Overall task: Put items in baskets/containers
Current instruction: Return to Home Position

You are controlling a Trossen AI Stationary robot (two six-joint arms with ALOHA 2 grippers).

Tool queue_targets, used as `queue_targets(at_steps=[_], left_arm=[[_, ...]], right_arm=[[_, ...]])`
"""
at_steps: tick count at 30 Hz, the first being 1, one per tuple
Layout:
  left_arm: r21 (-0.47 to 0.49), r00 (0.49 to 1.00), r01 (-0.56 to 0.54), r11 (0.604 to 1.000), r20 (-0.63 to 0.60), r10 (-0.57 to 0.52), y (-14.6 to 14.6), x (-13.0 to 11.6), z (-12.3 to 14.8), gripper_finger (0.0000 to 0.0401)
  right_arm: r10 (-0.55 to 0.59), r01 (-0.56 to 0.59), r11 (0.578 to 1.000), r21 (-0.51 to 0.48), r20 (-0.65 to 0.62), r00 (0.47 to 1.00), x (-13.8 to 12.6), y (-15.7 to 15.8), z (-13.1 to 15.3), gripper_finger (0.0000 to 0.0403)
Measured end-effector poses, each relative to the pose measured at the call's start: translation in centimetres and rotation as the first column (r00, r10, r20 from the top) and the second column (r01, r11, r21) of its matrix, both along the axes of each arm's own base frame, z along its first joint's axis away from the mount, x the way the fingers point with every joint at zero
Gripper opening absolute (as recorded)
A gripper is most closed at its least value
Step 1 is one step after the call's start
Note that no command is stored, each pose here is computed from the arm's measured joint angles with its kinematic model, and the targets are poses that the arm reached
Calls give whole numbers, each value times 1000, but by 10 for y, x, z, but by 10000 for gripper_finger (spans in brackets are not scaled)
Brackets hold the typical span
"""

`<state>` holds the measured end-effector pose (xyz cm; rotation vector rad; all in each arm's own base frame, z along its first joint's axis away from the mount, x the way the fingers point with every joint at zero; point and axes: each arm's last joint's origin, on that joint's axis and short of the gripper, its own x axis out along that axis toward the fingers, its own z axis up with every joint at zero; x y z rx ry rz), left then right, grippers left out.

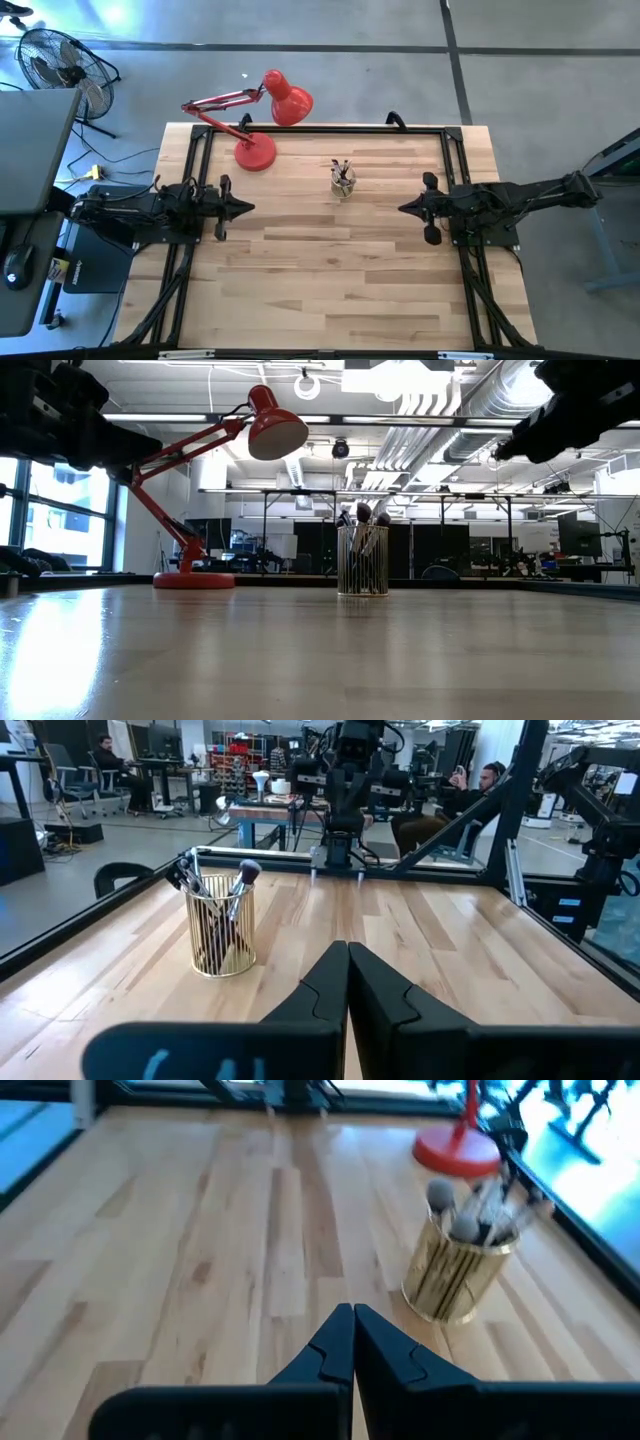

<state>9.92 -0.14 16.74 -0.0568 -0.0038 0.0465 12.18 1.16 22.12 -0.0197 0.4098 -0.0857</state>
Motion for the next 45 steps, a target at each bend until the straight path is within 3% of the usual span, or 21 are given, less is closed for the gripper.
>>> queue_targets(at_steps=[7,16,26,32,45], left_arm=[[0,1000,0,1000,0,0,0,0,0,1],[0,1000,-1,1000,0,1,0,0,0,1],[0,1000,-1,1000,0,1,0,0,0,1],[-1,1000,-1,1000,0,1,0,0,0,1],[0,1000,-1,1000,0,1,0,0,0,1]], right_arm=[[126,-123,992,-31,100,987,-8,2,6,0],[96,-124,991,46,398,912,-9,-3,-53,0],[136,-150,989,5,392,910,-18,-10,-53,0],[103,-145,987,72,413,905,-24,-10,-52,0],[38,-72,995,75,383,923,-22,-12,-54,1]])
